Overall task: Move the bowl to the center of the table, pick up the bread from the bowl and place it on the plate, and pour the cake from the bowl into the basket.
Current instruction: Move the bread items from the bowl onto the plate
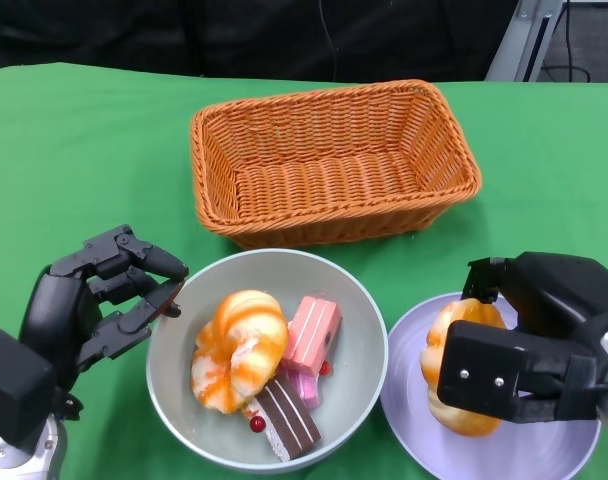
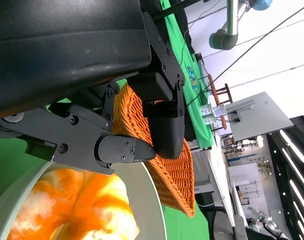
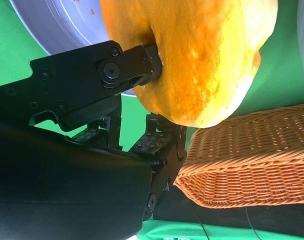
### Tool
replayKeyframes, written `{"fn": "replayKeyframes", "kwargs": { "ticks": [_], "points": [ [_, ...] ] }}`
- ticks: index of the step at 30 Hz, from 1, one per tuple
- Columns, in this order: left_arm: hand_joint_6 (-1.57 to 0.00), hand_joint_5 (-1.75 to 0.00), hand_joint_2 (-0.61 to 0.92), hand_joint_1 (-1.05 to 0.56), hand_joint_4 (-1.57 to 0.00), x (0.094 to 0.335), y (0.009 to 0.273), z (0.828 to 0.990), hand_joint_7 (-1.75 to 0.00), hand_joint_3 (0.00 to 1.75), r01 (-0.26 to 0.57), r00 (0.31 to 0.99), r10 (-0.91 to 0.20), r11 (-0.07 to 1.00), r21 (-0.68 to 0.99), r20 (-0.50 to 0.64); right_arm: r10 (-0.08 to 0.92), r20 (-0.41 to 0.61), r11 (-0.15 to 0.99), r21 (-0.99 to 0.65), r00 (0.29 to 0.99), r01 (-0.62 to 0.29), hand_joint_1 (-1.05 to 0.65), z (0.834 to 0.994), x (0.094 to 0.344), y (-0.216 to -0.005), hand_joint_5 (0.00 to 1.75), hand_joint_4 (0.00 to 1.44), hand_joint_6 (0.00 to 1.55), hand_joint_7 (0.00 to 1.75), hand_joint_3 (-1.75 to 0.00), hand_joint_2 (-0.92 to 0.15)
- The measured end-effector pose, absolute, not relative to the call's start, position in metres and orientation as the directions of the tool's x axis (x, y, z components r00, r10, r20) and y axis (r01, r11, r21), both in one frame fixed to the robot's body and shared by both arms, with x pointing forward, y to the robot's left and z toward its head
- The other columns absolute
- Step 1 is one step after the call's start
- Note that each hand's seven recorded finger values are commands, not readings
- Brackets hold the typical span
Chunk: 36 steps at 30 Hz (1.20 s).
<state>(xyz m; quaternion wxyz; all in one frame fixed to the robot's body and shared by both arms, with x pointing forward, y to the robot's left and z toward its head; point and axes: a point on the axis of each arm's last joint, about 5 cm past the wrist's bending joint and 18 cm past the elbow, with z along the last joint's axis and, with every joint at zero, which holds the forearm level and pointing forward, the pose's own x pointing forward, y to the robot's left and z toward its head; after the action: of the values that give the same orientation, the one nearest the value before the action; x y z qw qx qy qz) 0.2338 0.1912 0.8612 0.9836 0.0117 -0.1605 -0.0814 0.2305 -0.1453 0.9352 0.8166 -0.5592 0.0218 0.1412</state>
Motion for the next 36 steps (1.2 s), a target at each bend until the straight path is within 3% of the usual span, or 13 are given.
{"fn": "replayKeyframes", "kwargs": {
  "ticks": [1,2,4,8,14,23,29,32,33,34,35,36],
  "points": [
    [-0.8,-1.47,0.9,-0.21,-0.74,0.2338,0.1912,0.8612,-1.08,0.33,0.156,0.935,-0.164,0.986,0.049,0.314,0.207,-0.194,0.335,-0.907,0.959,-0.256,-0.5,0.9352,0.2305,-0.1453,0.42,0.83,0.93,0.26,-0.1,-0.92],
    [-0.8,-1.47,0.9,-0.2,-0.74,0.2338,0.1912,0.8612,-1.09,0.33,0.156,0.935,-0.164,0.986,0.049,0.314,0.207,-0.197,0.335,-0.906,0.958,-0.259,-0.52,0.9353,0.2305,-0.1453,0.23,0.83,0.83,0.11,-0.11,-0.92],
    [-0.79,-1.48,0.9,-0.2,-0.73,0.2338,0.1912,0.8612,-1.09,0.34,0.157,0.935,-0.164,0.986,0.049,0.314,0.203,-0.214,0.334,-0.902,0.956,-0.273,-0.58,0.9354,0.2305,-0.1456,0.09,0.77,0.64,0.03,-0.12,-0.92],
    [-0.79,-1.49,0.9,-0.2,-0.73,0.2338,0.1911,0.8616,-1.11,0.35,0.157,0.934,-0.165,0.986,0.05,0.317,0.203,-0.249,0.329,-0.894,0.947,-0.305,-0.68,0.9363,0.2301,-0.1457,0.02,0.73,0.37,0.0,-0.12,-0.92],
    [-0.79,-1.49,0.89,-0.2,-0.73,0.2337,0.1911,0.8617,-1.11,0.36,0.159,0.934,-0.167,0.986,0.051,0.317,0.193,-0.274,0.307,-0.895,0.942,-0.323,-0.79,0.9392,0.2289,-0.1445,0.0,0.61,0.15,0.0,-0.17,-0.92],
    [-0.79,-1.48,0.88,-0.2,-0.74,0.2337,0.191,0.8617,-1.1,0.36,0.163,0.933,-0.172,0.985,0.054,0.316,0.175,-0.295,0.281,-0.899,0.939,-0.335,-0.81,0.9402,0.2284,-0.1442,0.0,0.53,0.21,0.03,-0.2,-0.92],
    [-0.8,-1.48,0.88,-0.21,-0.74,0.2338,0.1911,0.8616,-1.09,0.36,0.164,0.934,-0.173,0.985,0.053,0.314,0.164,-0.259,0.306,-0.904,0.952,-0.298,-0.72,0.9398,0.2282,-0.142,0.06,0.67,0.44,0.07,-0.08,-0.92],
    [-0.8,-1.47,0.89,-0.2,-0.73,0.2338,0.191,0.8615,-1.09,0.36,0.165,0.934,-0.173,0.985,0.053,0.311,0.149,-0.209,0.343,-0.906,0.967,-0.248,-0.68,0.9386,0.2274,-0.139,0.16,0.85,0.63,0.09,-0.03,-0.92],
    [-0.8,-1.47,0.89,-0.2,-0.73,0.2338,0.191,0.8615,-1.09,0.36,0.165,0.934,-0.173,0.985,0.053,0.311,0.149,-0.19,0.352,-0.907,0.97,-0.232,-0.67,0.9378,0.2269,-0.1383,0.28,0.83,0.68,0.07,-0.01,-0.92],
    [-0.8,-1.47,0.89,-0.2,-0.74,0.2338,0.191,0.8615,-1.09,0.36,0.165,0.934,-0.173,0.985,0.053,0.311,0.146,-0.172,0.361,-0.908,0.974,-0.214,-0.66,0.9367,0.2264,-0.138,0.88,0.71,0.77,0.09,-0.01,-0.9],
    [-0.8,-1.47,0.89,-0.2,-0.74,0.2338,0.191,0.8615,-1.09,0.36,0.165,0.934,-0.174,0.985,0.053,0.311,0.142,-0.153,0.371,-0.908,0.978,-0.196,-0.66,0.9354,0.226,-0.1379,1.14,0.64,0.8,0.1,0.0,-0.89],
    [-0.8,-1.47,0.89,-0.2,-0.74,0.2338,0.191,0.8615,-1.09,0.36,0.165,0.934,-0.174,0.985,0.054,0.311,0.138,-0.141,0.387,-0.903,0.98,-0.184,-0.63,0.9343,0.2262,-0.138,1.44,0.64,0.78,0.39,0.0,-0.9]
  ]
}}
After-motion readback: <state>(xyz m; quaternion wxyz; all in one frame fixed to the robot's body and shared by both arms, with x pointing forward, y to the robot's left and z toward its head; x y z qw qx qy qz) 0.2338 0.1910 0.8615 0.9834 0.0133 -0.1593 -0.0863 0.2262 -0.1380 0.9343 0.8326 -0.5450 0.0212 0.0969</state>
